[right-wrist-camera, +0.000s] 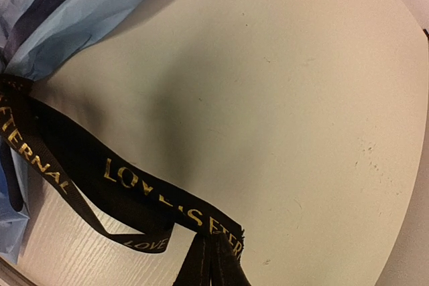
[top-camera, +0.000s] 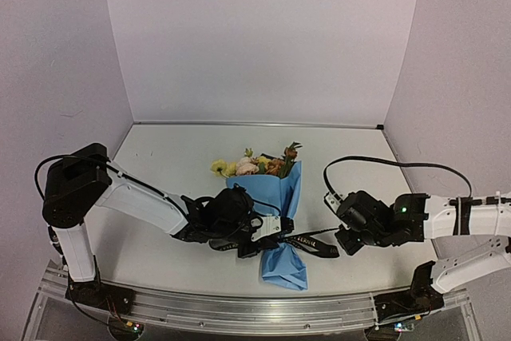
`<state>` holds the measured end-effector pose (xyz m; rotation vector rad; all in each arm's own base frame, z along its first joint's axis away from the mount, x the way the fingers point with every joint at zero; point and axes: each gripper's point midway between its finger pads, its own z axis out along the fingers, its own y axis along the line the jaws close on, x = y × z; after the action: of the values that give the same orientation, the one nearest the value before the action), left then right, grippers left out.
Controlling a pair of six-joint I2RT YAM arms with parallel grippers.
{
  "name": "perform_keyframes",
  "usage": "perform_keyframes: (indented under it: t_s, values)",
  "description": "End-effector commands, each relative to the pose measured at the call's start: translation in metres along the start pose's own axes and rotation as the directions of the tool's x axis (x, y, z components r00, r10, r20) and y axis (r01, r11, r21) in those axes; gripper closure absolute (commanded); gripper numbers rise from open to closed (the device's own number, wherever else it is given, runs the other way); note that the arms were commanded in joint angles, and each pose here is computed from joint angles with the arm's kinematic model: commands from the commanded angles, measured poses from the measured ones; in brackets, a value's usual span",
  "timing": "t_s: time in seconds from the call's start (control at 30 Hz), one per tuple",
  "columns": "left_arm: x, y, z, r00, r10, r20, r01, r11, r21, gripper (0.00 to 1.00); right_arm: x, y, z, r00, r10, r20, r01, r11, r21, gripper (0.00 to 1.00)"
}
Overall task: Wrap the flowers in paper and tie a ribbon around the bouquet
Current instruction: Adjust the ribbon on the folded bouquet.
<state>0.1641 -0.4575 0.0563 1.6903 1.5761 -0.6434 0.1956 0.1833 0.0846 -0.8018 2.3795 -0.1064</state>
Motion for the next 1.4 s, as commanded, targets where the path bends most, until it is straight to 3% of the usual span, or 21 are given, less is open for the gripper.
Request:
perform_keyframes:
  t_s: [0.0,0.33,0.63,1.0,1.2,1.37]
  values:
    - [0.043,-0.005,-0.001,0.989,-0.046,-0.143,0.047,0.999,0.002,0.79,0.011,-0.024,-0.002,1.0,0.011,-0.014,-0.01,0.996,0.092,1.0]
    - [0.047,-0.005,-0.003,0.987,-0.058,-0.148,0.058,0.998,-0.006,0.79,0.036,-0.055,0.007,0.976,0.204,-0.073,-0.193,0.971,0.144,1.0]
    - [0.049,-0.005,-0.006,0.987,-0.067,-0.149,0.066,0.998,-0.014,0.8,0.051,-0.076,0.011,0.949,0.297,-0.101,-0.272,0.939,0.21,1.0]
    - [0.051,-0.005,-0.008,0.986,-0.075,-0.15,0.072,0.997,-0.026,0.79,0.073,-0.102,0.015,0.874,0.462,-0.15,-0.41,0.868,0.281,1.0]
    - [0.042,0.004,-0.011,0.986,-0.101,-0.131,0.094,0.994,-0.06,0.78,0.058,-0.085,0.01,0.86,0.464,-0.211,-0.44,0.885,0.153,1.0]
    - [0.007,0.033,-0.029,0.98,-0.197,-0.035,0.189,0.97,-0.153,0.57,0.041,-0.071,-0.002,0.88,0.423,-0.217,-0.421,0.905,0.058,0.67]
